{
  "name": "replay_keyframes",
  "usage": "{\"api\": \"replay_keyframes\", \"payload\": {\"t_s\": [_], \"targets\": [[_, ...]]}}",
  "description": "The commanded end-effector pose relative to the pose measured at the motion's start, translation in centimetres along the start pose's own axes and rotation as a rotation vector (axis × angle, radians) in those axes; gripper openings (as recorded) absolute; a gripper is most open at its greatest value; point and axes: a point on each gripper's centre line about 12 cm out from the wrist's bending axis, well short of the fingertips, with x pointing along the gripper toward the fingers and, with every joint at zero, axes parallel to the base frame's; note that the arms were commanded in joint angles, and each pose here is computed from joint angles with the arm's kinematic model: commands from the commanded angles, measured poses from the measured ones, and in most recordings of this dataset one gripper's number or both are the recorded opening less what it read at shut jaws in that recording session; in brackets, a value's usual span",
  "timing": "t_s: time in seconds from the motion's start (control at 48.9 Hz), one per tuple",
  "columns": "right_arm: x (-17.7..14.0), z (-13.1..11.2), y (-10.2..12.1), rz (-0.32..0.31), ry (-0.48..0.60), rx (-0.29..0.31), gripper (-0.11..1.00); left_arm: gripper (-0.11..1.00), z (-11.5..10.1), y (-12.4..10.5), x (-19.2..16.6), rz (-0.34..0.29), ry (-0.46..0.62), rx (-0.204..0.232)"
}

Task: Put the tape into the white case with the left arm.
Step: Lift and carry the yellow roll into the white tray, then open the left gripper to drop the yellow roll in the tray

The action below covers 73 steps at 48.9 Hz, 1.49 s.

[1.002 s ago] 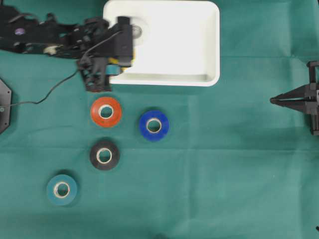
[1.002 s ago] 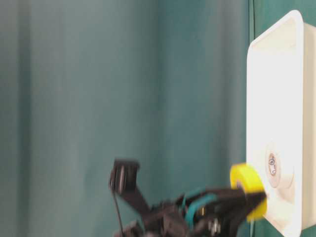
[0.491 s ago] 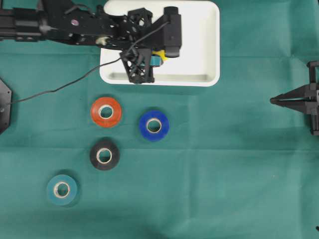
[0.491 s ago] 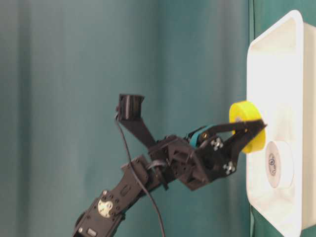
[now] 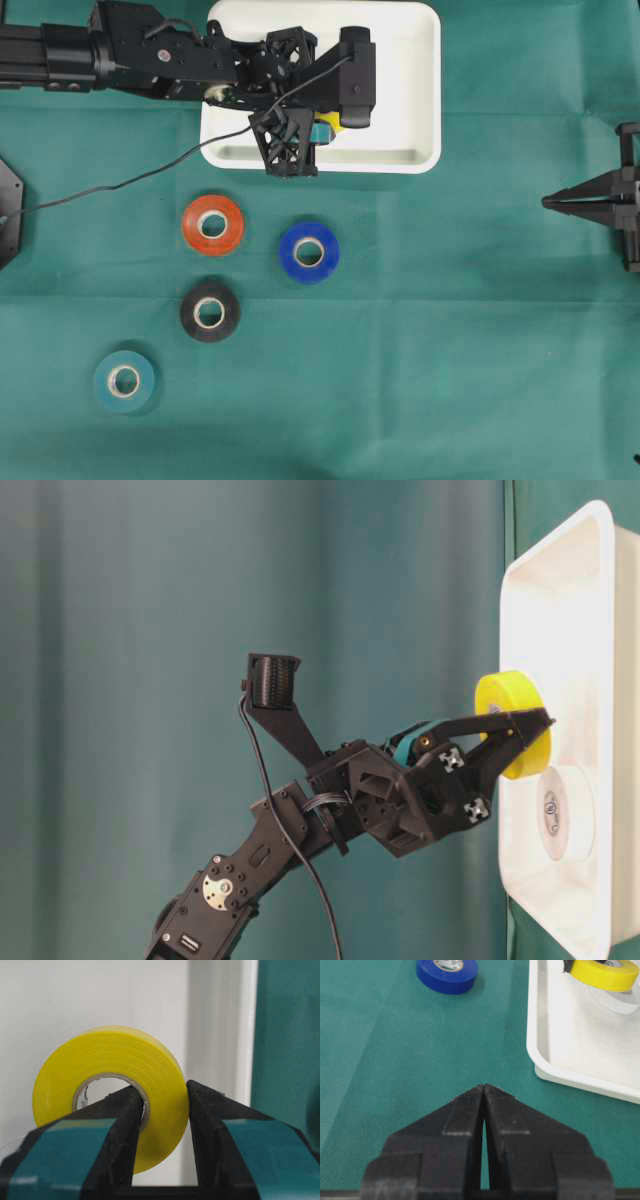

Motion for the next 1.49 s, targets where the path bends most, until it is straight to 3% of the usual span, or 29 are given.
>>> {"api": "replay_keyframes", "payload": {"t_s": [0.0, 0.205, 0.389, 0.511, 0.716, 0.962, 1.473], "targets": [[0.1, 0.4, 0.0, 0.000, -0.011, 0.000, -0.10, 0.25, 1.2, 0.5, -1.0, 0.014, -0.042, -0.003], [0.1, 0.4, 0.0, -0.001, -0.011, 0.000, -0.10, 0.27, 0.9, 0.5, -0.8, 0.014, -0.038, -0.005], [0.1, 0.4, 0.0, -0.001, -0.011, 0.000, -0.10, 0.78, 0.7, 0.5, -0.8, 0.012, -0.032, -0.003], [0.1, 0.4, 0.0, -0.001, -0.011, 0.000, -0.10, 0.70, 0.6, 0.4, -0.9, 0.012, -0.032, -0.003], [0.1, 0.5, -0.1, -0.001, -0.012, 0.000, -0.10, 0.70, 0.3, 0.6, -1.5, 0.015, -0.031, -0.007], [0.1, 0.4, 0.0, -0.001, -0.011, 0.000, -0.10, 0.70, -1.5, 0.6, -5.2, 0.030, -0.054, -0.016], [0.1, 0.5, -0.1, -0.002, -0.012, 0.000, -0.10, 0.70, -10.5, -1.9, -11.9, 0.029, -0.035, -0.023]]}}
